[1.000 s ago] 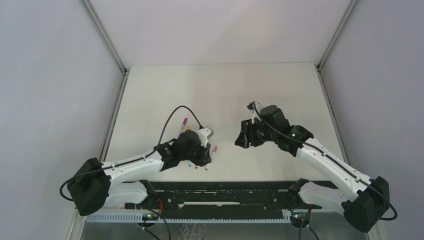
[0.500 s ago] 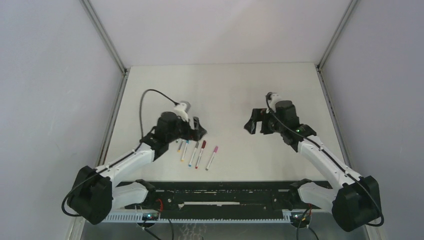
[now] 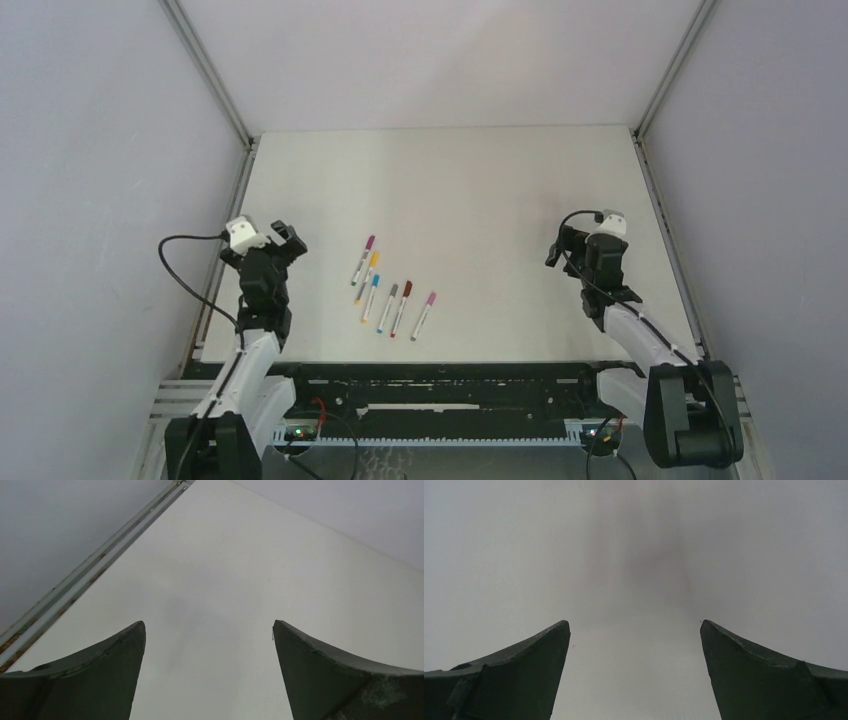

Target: Insert the pens into the pen caps

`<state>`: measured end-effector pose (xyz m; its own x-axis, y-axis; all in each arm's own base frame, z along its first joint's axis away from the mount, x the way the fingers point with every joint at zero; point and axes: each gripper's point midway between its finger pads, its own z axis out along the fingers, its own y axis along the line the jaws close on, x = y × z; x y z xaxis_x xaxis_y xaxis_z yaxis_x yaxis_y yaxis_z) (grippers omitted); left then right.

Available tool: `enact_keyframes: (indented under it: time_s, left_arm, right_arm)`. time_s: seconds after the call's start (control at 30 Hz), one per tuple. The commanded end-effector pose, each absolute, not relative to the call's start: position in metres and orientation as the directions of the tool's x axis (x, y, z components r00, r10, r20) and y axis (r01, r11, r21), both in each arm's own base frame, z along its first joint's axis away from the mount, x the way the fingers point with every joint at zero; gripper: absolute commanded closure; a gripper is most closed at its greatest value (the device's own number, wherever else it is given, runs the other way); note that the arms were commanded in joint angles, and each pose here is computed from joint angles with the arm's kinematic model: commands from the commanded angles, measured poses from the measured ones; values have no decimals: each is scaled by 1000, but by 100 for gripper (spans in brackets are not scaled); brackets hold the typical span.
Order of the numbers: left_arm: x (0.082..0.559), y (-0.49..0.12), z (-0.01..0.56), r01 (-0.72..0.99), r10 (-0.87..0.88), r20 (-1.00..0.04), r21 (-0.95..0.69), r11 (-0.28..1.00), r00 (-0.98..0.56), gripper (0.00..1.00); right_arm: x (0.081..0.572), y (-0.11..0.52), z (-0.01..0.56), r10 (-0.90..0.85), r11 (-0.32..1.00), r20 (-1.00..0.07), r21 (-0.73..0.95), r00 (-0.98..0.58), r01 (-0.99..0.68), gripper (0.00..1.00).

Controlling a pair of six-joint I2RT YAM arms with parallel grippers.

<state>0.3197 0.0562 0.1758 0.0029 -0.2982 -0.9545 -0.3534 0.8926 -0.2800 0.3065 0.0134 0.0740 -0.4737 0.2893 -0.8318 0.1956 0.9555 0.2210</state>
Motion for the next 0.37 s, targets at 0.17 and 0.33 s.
enact_keyframes:
  time_s: [0.17, 0.33]
  left_arm:
    - [320, 65, 146, -341, -151, -988, -152, 928, 30, 3]
    - [318, 64, 151, -322, -109, -992, -125, 939, 67, 2]
  right_arm:
    - [359, 1, 103, 229, 966, -920, 174, -319, 192, 0]
    - [366, 1, 95, 219, 968, -921, 165, -323, 187, 0]
